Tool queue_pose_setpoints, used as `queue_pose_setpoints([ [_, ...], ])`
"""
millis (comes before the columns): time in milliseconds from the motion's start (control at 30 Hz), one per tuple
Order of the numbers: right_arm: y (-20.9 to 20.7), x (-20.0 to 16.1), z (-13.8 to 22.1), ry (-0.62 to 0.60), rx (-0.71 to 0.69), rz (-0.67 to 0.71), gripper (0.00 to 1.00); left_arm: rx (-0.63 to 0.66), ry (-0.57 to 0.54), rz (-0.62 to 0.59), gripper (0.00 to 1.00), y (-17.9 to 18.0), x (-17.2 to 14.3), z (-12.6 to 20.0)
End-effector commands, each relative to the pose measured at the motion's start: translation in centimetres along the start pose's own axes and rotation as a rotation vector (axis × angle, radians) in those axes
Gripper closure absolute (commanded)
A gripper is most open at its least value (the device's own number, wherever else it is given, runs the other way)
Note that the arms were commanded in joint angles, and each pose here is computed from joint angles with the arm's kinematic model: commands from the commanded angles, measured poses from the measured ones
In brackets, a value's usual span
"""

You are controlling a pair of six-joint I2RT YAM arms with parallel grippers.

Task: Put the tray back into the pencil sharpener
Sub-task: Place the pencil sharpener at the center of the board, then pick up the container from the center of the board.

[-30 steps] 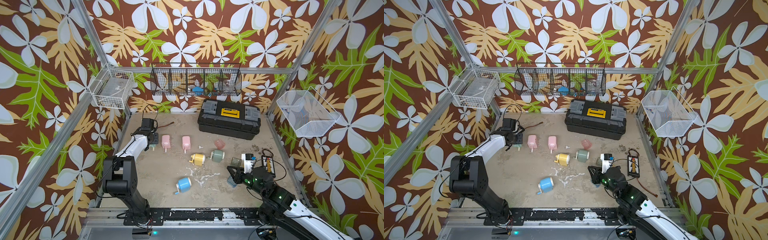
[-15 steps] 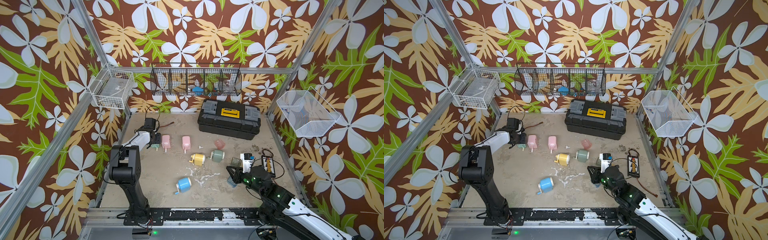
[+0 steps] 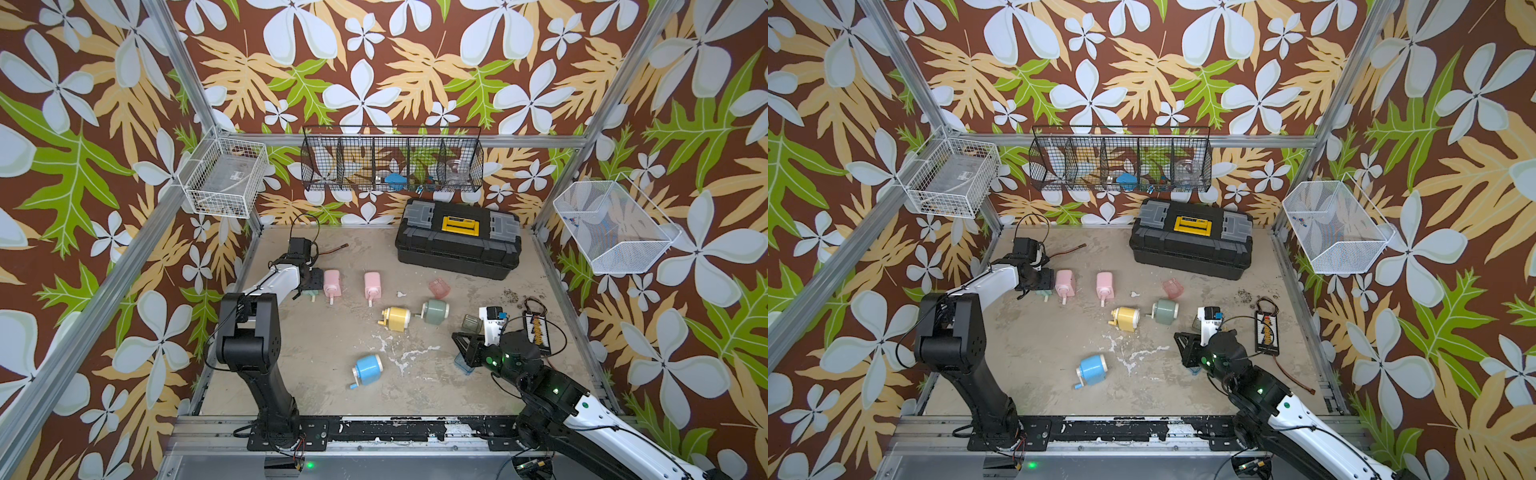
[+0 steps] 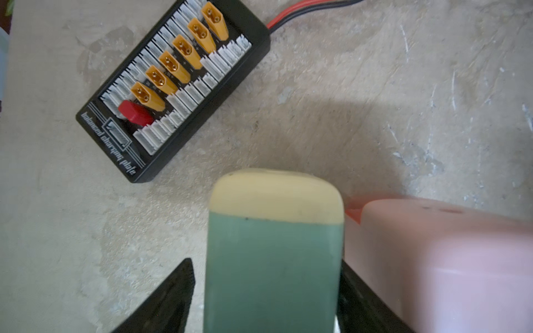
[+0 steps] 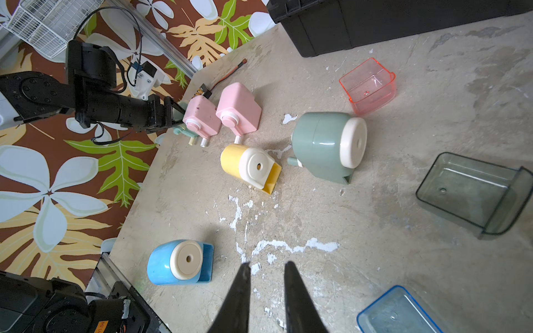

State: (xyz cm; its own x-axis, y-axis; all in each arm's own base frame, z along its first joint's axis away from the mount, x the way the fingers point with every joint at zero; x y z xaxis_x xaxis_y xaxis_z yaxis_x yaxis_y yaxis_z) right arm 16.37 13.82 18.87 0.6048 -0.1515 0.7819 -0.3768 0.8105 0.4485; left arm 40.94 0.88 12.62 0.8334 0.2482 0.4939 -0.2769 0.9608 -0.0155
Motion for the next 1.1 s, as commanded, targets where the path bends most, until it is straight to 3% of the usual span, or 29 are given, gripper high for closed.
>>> queue_pose_setpoints([
  [0,0.5,0.7,0.2,-0.023,0.018,0.012,0.77,0.018,-0.026,0.006,0.22,0.4,0.3,0.8],
  [233,0.5,0.5,0.0,-0.007,0.023,0.022,0.76,0.035,-0.145,0.035,0.19,1.2,1.6,4.9],
  [400,0.6,0.3,-0.4,0.035,0.016,0.046,0.74,0.015,-0.31,0.087,0.21,2.2,1.9,10.3],
  [667,0.7,-0.4,-2.2,0.173,-0.024,0.11,0.73,-0.33,-0.496,0.095,0.25,0.1,0.5,18.5],
  [833,-0.1,0.0,-2.6,0.214,-0.138,0.143,0.73,-0.51,-0.488,0.08,0.29,-1.9,-0.6,20.4],
  [1067,-1.0,3.7,-2.0,0.143,-0.316,0.183,0.73,-0.707,-0.506,0.065,0.31,-4.2,-1.6,21.8],
])
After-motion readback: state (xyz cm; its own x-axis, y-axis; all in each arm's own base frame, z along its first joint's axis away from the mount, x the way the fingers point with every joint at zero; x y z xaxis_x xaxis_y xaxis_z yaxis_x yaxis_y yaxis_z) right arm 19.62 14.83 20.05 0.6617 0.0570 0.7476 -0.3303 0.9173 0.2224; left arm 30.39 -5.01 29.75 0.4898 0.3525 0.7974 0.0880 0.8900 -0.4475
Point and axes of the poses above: each gripper's point midway between its finger pads, its own z axis back along the fingers, its own y axis along the line the jaws close on, x = y × z, the point moved 6 cm from there along z, back along the fingers, and after that the axes turned 10 degrees about z, right-handed, at the moved point
